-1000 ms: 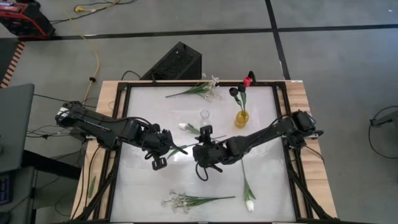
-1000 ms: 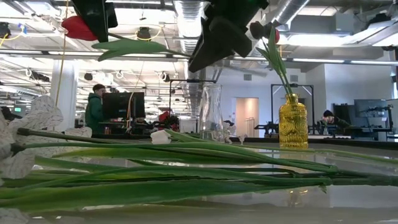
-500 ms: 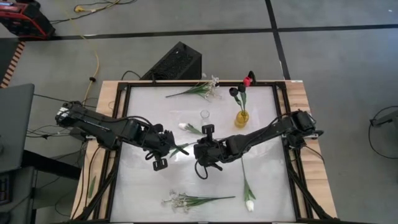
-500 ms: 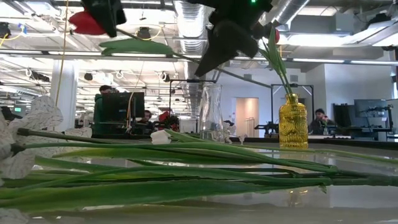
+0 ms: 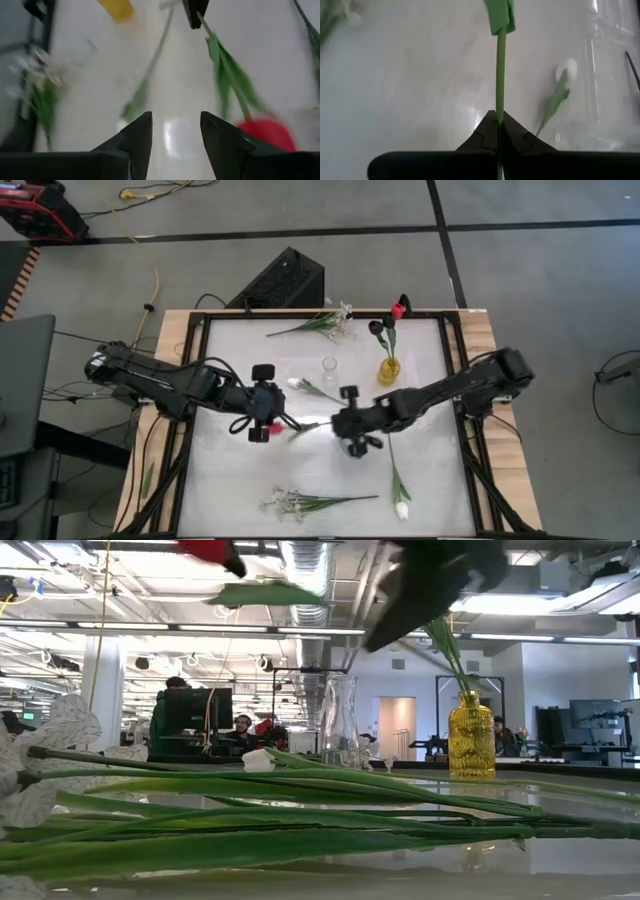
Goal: Sort flowers into vase by color
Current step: Put the pink flower into the yellow vase
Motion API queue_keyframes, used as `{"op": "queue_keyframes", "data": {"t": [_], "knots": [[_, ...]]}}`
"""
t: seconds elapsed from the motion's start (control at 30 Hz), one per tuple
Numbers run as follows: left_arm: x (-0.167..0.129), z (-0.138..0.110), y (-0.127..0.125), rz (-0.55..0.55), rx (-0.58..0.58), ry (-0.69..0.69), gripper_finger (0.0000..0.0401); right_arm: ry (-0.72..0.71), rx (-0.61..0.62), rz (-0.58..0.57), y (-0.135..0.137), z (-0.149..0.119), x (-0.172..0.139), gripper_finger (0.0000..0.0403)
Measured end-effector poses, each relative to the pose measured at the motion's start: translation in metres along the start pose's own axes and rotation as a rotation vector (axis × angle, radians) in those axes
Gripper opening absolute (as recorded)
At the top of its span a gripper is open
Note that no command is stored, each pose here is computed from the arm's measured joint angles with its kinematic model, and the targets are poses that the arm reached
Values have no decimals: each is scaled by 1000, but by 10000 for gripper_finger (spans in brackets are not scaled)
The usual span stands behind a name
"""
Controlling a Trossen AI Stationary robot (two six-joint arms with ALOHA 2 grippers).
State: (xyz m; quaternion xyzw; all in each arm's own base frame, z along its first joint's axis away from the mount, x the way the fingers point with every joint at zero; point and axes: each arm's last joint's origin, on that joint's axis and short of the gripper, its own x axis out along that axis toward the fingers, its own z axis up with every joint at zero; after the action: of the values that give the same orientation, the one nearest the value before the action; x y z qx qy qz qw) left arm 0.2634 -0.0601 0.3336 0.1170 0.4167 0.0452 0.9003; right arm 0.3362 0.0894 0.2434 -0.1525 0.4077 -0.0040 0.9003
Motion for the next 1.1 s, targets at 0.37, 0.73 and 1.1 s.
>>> {"op": "queue_keyframes", "data": {"t": [0.37,0.73,1.1], "knots": [[1,-41,40,-22,-49,-535,158,-596,258,-109,-26,-94,-97,24],[23,-61,38,-76,-85,-651,158,-1115,400,-544,-68,-173,-117,24],[39,-62,34,-94,-103,-583,158,-1085,534,-653,-101,-198,-100,26]]}}
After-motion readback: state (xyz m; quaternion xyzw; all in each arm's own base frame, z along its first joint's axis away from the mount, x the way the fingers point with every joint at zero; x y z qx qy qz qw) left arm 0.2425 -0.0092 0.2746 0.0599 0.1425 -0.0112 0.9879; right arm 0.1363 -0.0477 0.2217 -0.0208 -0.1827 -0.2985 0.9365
